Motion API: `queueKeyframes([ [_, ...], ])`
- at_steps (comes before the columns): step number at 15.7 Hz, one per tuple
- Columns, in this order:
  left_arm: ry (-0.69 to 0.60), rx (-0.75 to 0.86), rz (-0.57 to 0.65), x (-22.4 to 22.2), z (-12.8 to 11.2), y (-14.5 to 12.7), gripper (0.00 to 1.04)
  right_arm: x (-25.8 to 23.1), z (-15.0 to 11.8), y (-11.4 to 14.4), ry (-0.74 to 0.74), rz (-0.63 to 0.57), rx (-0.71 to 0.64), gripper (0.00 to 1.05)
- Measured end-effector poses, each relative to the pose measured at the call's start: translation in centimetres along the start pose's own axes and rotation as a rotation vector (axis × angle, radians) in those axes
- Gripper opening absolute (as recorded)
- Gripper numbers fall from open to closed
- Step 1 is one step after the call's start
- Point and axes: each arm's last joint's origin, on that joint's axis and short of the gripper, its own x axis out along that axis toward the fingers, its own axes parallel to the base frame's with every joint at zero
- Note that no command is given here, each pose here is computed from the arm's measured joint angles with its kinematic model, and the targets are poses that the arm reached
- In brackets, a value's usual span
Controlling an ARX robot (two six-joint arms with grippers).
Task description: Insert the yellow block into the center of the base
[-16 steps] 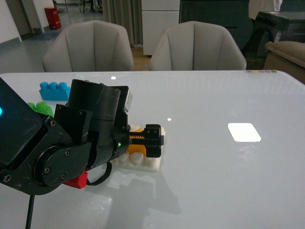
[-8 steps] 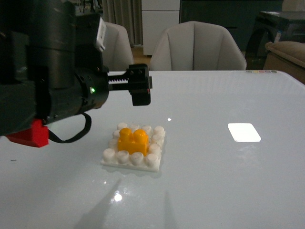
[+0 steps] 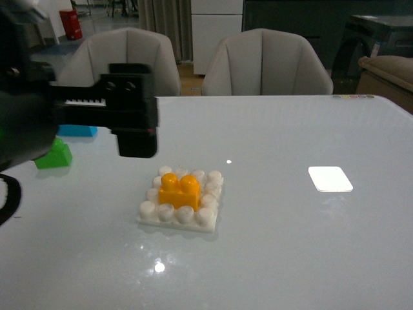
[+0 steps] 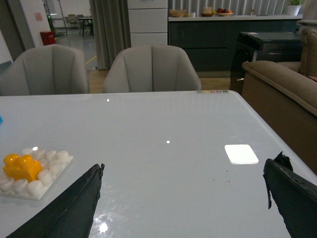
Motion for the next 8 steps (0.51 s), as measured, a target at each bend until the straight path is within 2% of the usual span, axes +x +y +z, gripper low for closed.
queueKeyframes([
  [1, -0.015, -0.007, 0.019, -0.7, 0.2, 0.6, 0.98, 0.0, 0.0, 0.0, 0.0, 0.0, 0.0, 0.98],
  [2, -0.143, -0.021, 0.1, -1.6, 0.3, 1.4, 0.89, 0.0, 0.0, 0.0, 0.0, 0.0, 0.0, 0.98],
  [3, -0.186, -0.022, 0.134, -3.2, -0.3, 2.8, 0.78, 0.0, 0.0, 0.0, 0.0, 0.0, 0.0, 0.98],
  [5, -0.168, -0.02, 0.192, -7.3, -2.4, 6.7, 0.49, 0.0, 0.0, 0.0, 0.0, 0.0, 0.0, 0.98],
  [7, -0.206, -0.024, 0.176, -8.9, -2.6, 7.4, 0.23, 0.0, 0.0, 0.0, 0.0, 0.0, 0.0, 0.98],
  [8, -0.203, -0.023, 0.171, -9.2, -2.9, 7.6, 0.16, 0.0, 0.0, 0.0, 0.0, 0.0, 0.0, 0.98],
])
